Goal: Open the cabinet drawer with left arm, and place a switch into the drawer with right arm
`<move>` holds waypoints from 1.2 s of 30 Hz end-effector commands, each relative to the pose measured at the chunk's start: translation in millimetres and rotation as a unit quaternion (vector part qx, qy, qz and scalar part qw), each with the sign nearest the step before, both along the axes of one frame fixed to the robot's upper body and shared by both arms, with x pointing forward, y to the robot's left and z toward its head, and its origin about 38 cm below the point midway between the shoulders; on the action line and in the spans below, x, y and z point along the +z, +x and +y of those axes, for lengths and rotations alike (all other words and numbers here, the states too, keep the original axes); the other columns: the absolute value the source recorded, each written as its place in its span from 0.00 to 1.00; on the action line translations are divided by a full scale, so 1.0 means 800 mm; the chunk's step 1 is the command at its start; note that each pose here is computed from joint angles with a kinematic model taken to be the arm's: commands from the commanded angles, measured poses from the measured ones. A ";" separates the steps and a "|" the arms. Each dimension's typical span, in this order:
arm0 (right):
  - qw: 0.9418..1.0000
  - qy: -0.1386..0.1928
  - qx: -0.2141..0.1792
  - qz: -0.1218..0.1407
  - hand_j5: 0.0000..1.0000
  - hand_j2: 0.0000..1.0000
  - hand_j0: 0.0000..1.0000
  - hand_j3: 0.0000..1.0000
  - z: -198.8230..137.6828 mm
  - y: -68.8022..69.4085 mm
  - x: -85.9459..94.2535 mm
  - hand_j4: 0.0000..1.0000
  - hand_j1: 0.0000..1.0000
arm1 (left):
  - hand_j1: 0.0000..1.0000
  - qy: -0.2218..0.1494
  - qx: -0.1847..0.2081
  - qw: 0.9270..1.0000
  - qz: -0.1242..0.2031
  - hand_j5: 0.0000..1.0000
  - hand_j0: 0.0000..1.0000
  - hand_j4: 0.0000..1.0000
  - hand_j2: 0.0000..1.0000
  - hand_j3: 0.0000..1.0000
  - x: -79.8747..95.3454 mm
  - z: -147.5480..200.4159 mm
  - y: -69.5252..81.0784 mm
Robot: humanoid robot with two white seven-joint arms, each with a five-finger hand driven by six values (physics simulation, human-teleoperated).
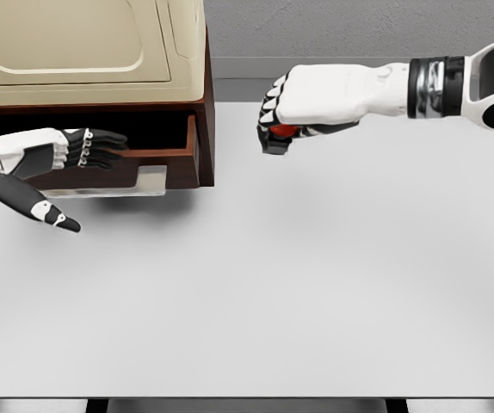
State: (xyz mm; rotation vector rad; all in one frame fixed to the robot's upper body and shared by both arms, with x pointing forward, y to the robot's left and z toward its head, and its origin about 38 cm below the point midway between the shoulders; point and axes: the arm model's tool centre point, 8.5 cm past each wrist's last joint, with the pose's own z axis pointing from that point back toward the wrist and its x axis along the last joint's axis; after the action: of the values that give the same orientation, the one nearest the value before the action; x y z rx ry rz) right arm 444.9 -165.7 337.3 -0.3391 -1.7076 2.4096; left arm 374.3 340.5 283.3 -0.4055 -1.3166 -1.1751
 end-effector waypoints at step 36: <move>0.991 0.014 0.111 -0.067 0.51 0.51 0.51 0.51 0.103 -0.036 0.072 0.51 0.51 | 1.00 0.008 0.029 0.999 -0.019 1.00 1.00 1.00 1.00 1.00 0.043 0.036 -0.008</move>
State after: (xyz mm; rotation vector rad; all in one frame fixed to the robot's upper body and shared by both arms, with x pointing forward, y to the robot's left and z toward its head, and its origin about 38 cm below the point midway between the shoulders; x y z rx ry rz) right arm 415.6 -83.5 396.1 -0.3379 -1.9286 2.5723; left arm 368.8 368.5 315.6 -0.3339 -1.3381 -1.1522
